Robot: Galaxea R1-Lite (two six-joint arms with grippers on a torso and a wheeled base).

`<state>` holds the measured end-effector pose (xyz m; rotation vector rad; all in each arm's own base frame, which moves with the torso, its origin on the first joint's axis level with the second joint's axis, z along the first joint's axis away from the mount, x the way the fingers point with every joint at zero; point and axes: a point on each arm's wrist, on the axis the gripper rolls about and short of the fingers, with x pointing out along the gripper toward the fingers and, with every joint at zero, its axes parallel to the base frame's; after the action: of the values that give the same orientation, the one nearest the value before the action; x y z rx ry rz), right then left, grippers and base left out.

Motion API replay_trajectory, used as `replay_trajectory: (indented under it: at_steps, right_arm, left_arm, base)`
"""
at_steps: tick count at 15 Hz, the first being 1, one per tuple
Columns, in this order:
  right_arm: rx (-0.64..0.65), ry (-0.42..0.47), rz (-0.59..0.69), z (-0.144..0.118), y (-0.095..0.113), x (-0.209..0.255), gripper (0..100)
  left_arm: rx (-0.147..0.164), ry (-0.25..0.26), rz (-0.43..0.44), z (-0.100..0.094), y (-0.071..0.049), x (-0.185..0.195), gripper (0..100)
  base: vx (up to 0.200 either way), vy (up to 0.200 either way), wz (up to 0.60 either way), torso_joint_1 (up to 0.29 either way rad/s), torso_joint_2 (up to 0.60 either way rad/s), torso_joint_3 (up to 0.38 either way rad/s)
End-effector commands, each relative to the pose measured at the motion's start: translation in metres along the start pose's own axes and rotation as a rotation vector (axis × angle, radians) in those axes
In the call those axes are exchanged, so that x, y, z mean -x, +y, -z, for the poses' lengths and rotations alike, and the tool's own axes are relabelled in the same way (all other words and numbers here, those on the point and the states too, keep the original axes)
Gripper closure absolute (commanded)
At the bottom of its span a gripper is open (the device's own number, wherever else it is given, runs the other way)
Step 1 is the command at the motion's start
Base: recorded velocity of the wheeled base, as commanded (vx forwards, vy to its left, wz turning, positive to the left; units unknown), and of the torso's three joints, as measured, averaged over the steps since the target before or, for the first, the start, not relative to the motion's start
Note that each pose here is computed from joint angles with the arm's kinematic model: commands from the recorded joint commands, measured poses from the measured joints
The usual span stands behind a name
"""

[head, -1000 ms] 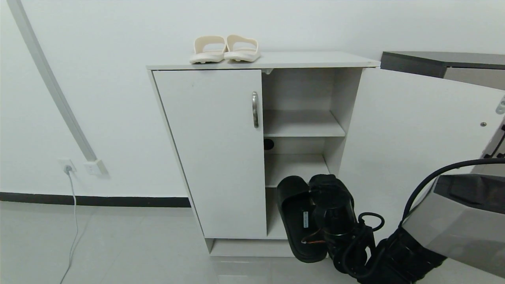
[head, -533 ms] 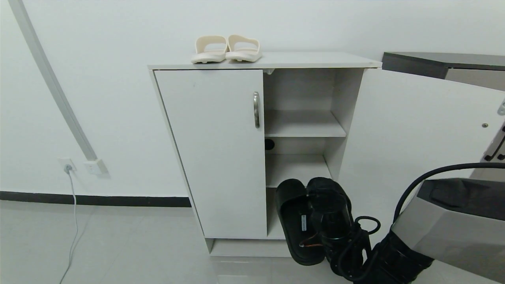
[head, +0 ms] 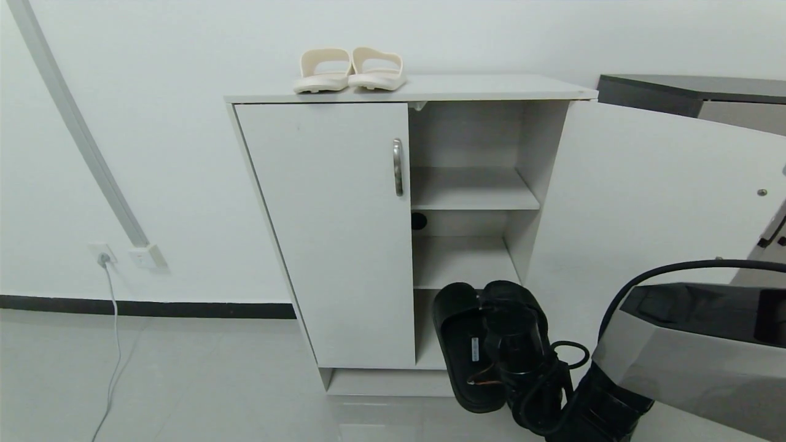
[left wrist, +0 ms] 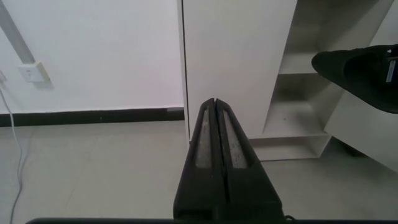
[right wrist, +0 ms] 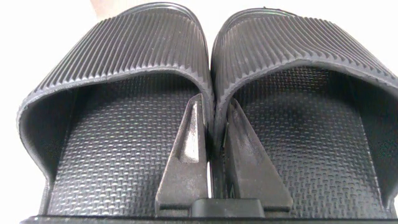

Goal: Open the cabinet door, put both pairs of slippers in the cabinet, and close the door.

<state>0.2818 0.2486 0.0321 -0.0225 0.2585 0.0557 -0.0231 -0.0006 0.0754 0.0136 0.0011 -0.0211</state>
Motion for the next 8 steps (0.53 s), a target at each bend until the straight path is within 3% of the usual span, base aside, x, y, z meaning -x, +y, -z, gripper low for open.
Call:
replay_trajectory:
  at_steps: [1, 8]
  right_arm:
    - [0.001, 0.003, -0.002, 0.0014, 0.0003, -0.0004, 100]
    - [-0.035, 0.012, -0.006, 0.0094, 0.0054, -0.0092, 100]
  left_arm:
    - [0.0, 0.002, -0.001, 0.0, 0.0, -0.0001, 100]
    - [0.0, 0.002, 0.0, 0.0, 0.0, -0.0001, 100]
  base:
    - [0.0, 0.0, 0.0, 0.007, 0.0, -0.154]
    - [0.0, 0.0, 0.0, 0.004, 0.0, -0.193]
